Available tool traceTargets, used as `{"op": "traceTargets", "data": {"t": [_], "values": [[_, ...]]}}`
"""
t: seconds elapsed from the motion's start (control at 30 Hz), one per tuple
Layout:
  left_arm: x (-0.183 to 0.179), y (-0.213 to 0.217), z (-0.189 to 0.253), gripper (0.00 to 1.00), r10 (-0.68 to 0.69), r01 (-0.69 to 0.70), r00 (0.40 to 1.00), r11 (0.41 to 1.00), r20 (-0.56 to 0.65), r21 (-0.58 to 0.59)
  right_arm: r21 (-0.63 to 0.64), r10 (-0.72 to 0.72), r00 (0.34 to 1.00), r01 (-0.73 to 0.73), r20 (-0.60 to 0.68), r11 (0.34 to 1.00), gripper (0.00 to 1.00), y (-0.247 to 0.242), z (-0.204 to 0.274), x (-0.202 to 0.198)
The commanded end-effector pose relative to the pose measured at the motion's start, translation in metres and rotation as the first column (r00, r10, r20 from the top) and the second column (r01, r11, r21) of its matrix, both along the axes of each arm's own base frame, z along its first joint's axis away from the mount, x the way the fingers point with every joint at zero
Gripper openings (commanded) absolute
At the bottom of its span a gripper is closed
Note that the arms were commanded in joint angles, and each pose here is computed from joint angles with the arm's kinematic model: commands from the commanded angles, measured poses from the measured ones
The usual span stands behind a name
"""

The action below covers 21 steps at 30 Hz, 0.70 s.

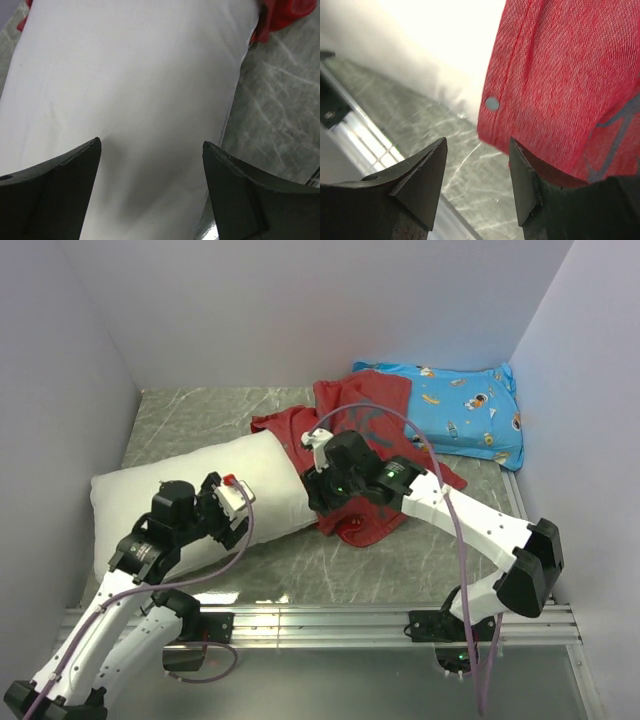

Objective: Put the pillow into the pillowcase

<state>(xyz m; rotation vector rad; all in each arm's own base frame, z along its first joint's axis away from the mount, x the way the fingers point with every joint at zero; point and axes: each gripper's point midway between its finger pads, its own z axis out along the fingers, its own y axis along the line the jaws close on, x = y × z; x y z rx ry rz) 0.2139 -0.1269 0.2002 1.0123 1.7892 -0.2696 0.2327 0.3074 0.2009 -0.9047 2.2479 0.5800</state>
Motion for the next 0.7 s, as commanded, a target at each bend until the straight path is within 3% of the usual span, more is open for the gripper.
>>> {"op": "traceTargets", "data": {"t": [0.0,0.13,0.2,0.23,0.27,0.33,0.47,0.5,0.53,0.6,0.63,0.67], "values": [[0.010,0.007,0.006,0.88,0.020,-0.026,0.993,0.998,0.115,0.053,-0.008,-0.047,0.996,0.048,0.080,0.999,0.59,0.012,0.006,0.015],[0.004,0.002,-0.012,0.89,-0.056,0.040,0.989,0.993,0.139,0.112,-0.060,-0.071,0.995,0.075,0.077,0.995,0.55,0.019,-0.013,0.029],[-0.002,-0.002,-0.026,0.99,-0.123,0.102,0.984,0.983,0.132,0.153,-0.090,-0.069,0.995,0.076,0.075,0.993,0.37,0.026,-0.023,0.036],[-0.005,-0.006,-0.030,0.99,-0.152,0.130,0.980,0.978,0.129,0.162,-0.099,-0.070,0.995,0.077,0.074,0.992,0.30,0.025,-0.025,0.040],[-0.006,-0.007,-0.035,0.99,-0.170,0.147,0.977,0.974,0.125,0.171,-0.087,-0.068,0.995,0.074,0.075,0.993,0.15,0.029,-0.019,0.042],[-0.009,-0.013,-0.047,0.99,-0.215,0.190,0.970,0.962,0.116,0.194,-0.069,-0.078,0.996,0.081,0.048,0.994,0.03,0.028,-0.013,0.045],[0.003,-0.022,-0.064,0.96,-0.210,0.184,0.970,0.963,0.123,0.196,0.100,0.080,0.996,-0.077,-0.030,0.992,0.00,0.053,0.033,0.014],[0.006,-0.024,-0.074,0.88,-0.208,0.186,0.974,0.962,0.093,0.201,0.140,0.120,0.991,-0.112,-0.050,0.984,0.00,0.058,0.042,0.005],[0.015,-0.030,-0.068,0.61,-0.196,0.174,0.973,0.968,0.118,0.179,0.162,0.148,0.987,-0.135,-0.067,0.977,0.00,0.061,0.047,0.000],[0.028,-0.041,-0.056,0.29,-0.139,0.131,0.987,0.987,0.086,0.097,0.231,0.223,0.970,-0.196,-0.098,0.953,0.00,0.071,0.062,-0.015],[0.033,-0.050,-0.041,0.01,-0.135,0.131,0.985,0.991,0.105,0.041,0.243,0.244,0.963,-0.210,-0.118,0.947,0.00,0.074,0.064,-0.020],[0.037,-0.055,-0.029,0.00,-0.114,0.115,0.988,0.993,0.109,-0.008,0.270,0.270,0.956,-0.230,-0.119,0.935,0.00,0.077,0.074,-0.024]]}}
